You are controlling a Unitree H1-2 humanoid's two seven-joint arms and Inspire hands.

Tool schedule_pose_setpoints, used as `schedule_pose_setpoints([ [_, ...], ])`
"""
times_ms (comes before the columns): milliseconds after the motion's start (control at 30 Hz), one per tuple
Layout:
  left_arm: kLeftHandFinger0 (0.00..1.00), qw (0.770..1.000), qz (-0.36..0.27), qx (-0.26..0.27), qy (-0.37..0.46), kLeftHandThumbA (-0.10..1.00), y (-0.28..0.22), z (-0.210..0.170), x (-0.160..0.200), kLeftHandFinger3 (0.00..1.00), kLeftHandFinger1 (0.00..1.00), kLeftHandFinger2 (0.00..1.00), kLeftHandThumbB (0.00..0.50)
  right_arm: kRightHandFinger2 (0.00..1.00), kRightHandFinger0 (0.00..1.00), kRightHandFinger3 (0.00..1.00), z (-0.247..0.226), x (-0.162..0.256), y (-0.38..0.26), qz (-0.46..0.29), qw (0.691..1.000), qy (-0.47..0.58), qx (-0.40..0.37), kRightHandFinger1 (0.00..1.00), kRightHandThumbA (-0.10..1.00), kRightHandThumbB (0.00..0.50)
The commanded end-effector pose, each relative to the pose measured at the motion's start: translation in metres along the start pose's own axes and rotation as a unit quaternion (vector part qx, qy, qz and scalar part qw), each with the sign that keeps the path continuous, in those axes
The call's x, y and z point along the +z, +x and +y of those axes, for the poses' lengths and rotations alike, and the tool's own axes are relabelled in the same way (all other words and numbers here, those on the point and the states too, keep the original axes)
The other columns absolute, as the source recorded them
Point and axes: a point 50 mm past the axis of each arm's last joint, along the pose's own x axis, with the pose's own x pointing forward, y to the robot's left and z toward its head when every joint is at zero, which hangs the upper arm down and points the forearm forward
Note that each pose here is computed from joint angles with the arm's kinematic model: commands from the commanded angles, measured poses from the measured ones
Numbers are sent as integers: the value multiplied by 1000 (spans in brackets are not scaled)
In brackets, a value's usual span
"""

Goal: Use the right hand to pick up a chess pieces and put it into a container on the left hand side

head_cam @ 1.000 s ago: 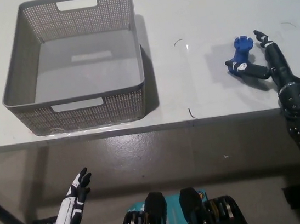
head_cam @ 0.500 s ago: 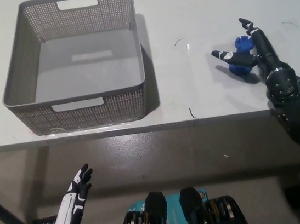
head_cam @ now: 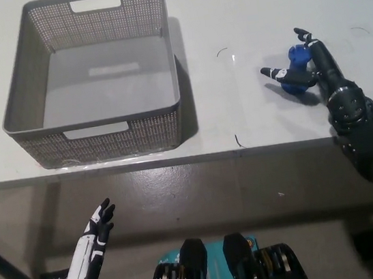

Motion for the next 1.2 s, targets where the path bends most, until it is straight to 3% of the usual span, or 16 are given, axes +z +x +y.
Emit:
schedule_pose_setpoints([
  [0,1000,999,-37,-3,11,1000,8,9,11,1000,1000,1000,294,1000,1000,1000,-12,21,11,0,1000,9,-3,1000,1000,426],
  [100,1000,999,-36,-2,10,1000,9,9,11,1000,1000,1000,297,1000,1000,1000,-15,15,10,24,999,41,-8,1000,970,439],
  [233,1000,999,-36,-3,7,1000,8,9,11,1000,1000,1000,295,1000,1000,1000,-14,10,9,59,990,118,-52,984,726,440],
  [267,1000,999,-36,-3,5,1000,7,9,11,1000,1000,1000,293,893,821,1000,-14,10,8,65,987,131,-66,796,656,414],
  [333,1000,999,-37,-3,6,1000,8,9,11,1000,1000,1000,291,782,665,1000,-15,9,8,74,984,140,-77,679,610,395],
  [367,1000,999,-37,-4,7,1000,9,9,11,1000,1000,1000,288,569,569,617,-16,10,9,86,983,139,-87,542,508,378],
  [400,1000,999,-37,-4,8,1000,9,9,11,1000,1000,1000,283,335,448,352,-17,10,9,91,980,145,-98,365,374,307],
  [433,1000,999,-39,-4,7,1000,11,9,12,1000,1000,1000,280,196,194,115,-18,10,9,82,977,159,-111,174,160,252],
  [467,1000,999,-41,-5,8,1000,12,10,12,1000,1000,1000,268,332,17,176,-19,11,9,78,976,169,-114,116,-54,221],
  [500,1000,999,-42,-6,10,1000,13,11,13,1000,1000,1000,263,411,1,207,-20,12,9,71,971,193,-120,121,-98,200],
  [533,1000,999,-43,-7,10,1000,14,11,13,1000,1000,1000,262,458,0,228,-21,12,9,71,971,195,-121,159,-100,194],
  [633,1000,999,-45,-7,12,1000,16,11,16,1000,1000,1000,256,600,0,465,-23,14,10,56,959,246,-128,255,-100,144],
  [733,1000,999,-45,-6,9,1000,16,12,17,1000,1000,1000,259,651,0,550,-24,17,11,59,945,295,-132,296,-100,133],
  [900,1000,999,-49,-5,12,1000,18,13,18,1000,1000,1000,249,608,0,509,-27,25,13,40,933,331,-137,266,-100,159],
  [1000,1000,999,-48,-5,13,1000,18,13,18,1000,1000,1000,244,600,0,487,-28,33,16,34,927,347,-140,261,-100,148],
  [1167,1000,999,-45,-6,9,1000,17,13,18,1000,1000,1000,251,688,0,550,-30,48,20,11,923,360,-138,325,-100,125],
])
